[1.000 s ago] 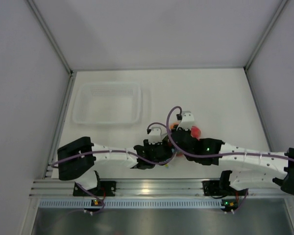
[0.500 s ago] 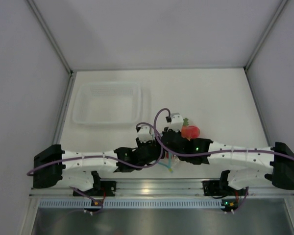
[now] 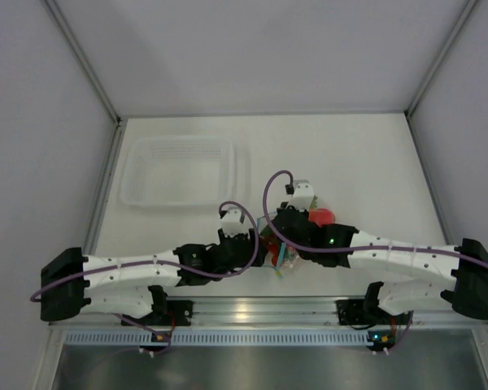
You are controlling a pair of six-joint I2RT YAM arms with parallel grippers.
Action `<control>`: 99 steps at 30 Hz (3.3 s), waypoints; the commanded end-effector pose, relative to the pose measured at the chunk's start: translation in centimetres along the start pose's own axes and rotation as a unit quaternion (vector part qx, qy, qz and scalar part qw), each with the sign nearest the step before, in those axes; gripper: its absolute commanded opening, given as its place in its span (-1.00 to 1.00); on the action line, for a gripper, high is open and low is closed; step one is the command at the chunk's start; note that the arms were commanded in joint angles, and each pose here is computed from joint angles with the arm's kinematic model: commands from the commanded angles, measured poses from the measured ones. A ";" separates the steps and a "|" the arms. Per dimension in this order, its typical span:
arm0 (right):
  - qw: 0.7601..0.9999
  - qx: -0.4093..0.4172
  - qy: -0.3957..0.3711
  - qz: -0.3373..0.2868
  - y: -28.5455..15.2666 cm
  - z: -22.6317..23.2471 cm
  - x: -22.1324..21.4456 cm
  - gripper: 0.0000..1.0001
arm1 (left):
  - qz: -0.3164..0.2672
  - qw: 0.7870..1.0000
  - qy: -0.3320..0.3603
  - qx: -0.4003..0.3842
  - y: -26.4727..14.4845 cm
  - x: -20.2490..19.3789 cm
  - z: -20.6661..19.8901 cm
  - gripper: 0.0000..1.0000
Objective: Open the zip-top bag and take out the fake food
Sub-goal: Pick up the fake fruit from the zipper food storage bag, then place the fake fruit in the bin.
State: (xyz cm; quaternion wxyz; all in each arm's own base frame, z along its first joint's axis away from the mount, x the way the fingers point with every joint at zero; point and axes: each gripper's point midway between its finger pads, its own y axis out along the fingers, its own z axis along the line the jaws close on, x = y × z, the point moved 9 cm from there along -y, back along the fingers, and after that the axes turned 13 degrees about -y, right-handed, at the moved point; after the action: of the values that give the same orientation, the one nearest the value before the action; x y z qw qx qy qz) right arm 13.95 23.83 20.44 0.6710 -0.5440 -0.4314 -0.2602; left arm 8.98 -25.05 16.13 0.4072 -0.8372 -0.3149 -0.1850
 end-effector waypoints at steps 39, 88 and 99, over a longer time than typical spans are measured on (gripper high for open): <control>0.965 0.057 0.240 -0.089 -1.6 -7.7 7.3 -1.00 | 0.084 0.981 0.155 -0.077 -1.8 11.6 -8.7 -1.00; 0.965 0.195 0.142 -0.102 -5.7 -7.8 10.9 -1.00 | -0.102 0.899 -0.169 0.390 8.4 35.2 21.4 -0.10; 0.961 0.214 0.148 -0.096 -5.3 -7.4 10.9 -1.00 | -0.133 0.929 -0.161 0.304 3.9 37.7 17.9 0.96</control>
State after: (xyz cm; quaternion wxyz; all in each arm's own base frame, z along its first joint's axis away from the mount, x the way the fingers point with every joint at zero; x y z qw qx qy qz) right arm 16.85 16.34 29.09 0.8006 -0.3528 -0.3972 -0.2772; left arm 40.55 2.20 18.13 0.6136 -0.6098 -0.4965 0.0717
